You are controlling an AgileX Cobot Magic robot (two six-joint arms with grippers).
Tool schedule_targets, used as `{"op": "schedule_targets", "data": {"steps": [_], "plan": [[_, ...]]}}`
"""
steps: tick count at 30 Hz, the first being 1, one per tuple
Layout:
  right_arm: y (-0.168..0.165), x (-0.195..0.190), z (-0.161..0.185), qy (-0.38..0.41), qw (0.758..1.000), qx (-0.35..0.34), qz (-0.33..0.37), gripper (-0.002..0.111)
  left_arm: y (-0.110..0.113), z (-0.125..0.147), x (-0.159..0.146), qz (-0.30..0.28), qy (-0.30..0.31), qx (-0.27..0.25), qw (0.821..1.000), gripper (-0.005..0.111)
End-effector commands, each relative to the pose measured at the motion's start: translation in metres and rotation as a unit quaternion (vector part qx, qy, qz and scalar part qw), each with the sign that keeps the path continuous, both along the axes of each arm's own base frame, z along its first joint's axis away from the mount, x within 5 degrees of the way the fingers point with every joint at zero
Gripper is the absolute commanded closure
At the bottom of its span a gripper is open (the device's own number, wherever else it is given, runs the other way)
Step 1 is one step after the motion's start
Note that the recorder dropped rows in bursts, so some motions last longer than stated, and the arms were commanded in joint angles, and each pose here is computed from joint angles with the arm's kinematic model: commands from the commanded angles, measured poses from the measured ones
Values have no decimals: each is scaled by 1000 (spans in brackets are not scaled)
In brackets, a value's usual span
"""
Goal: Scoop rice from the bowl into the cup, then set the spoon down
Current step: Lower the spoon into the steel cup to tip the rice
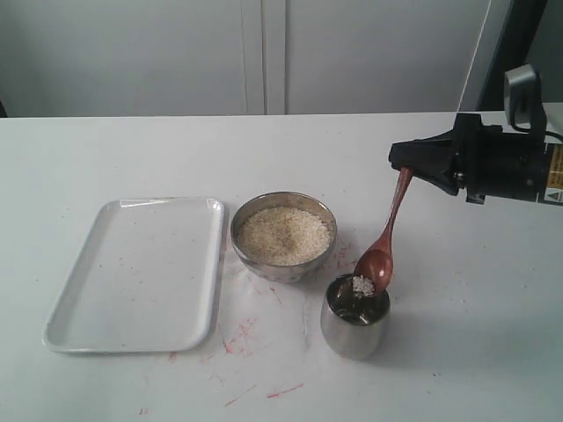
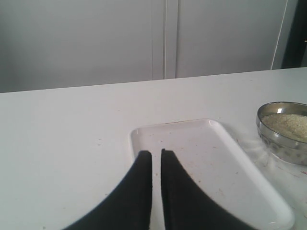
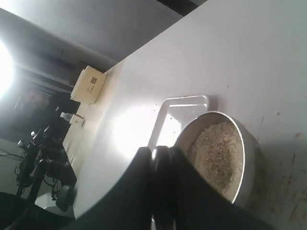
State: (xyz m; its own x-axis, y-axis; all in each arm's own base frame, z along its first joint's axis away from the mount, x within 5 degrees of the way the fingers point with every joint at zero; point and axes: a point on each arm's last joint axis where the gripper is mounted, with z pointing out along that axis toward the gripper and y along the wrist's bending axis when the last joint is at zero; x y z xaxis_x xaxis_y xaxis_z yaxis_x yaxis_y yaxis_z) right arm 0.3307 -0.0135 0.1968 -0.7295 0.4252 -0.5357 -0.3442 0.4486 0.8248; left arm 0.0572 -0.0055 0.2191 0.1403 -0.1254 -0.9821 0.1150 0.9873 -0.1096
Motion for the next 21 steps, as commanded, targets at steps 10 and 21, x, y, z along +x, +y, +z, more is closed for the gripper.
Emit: {"op": "schedule_targets", "data": {"steps": [10, 21], "plan": [[4, -3, 14, -46, 999, -13, 8, 108, 0, 2, 0, 1, -6, -3, 1000, 92], [5, -4, 18, -58, 998, -21, 12, 108, 0, 2, 0, 1, -6, -3, 1000, 92]]}}
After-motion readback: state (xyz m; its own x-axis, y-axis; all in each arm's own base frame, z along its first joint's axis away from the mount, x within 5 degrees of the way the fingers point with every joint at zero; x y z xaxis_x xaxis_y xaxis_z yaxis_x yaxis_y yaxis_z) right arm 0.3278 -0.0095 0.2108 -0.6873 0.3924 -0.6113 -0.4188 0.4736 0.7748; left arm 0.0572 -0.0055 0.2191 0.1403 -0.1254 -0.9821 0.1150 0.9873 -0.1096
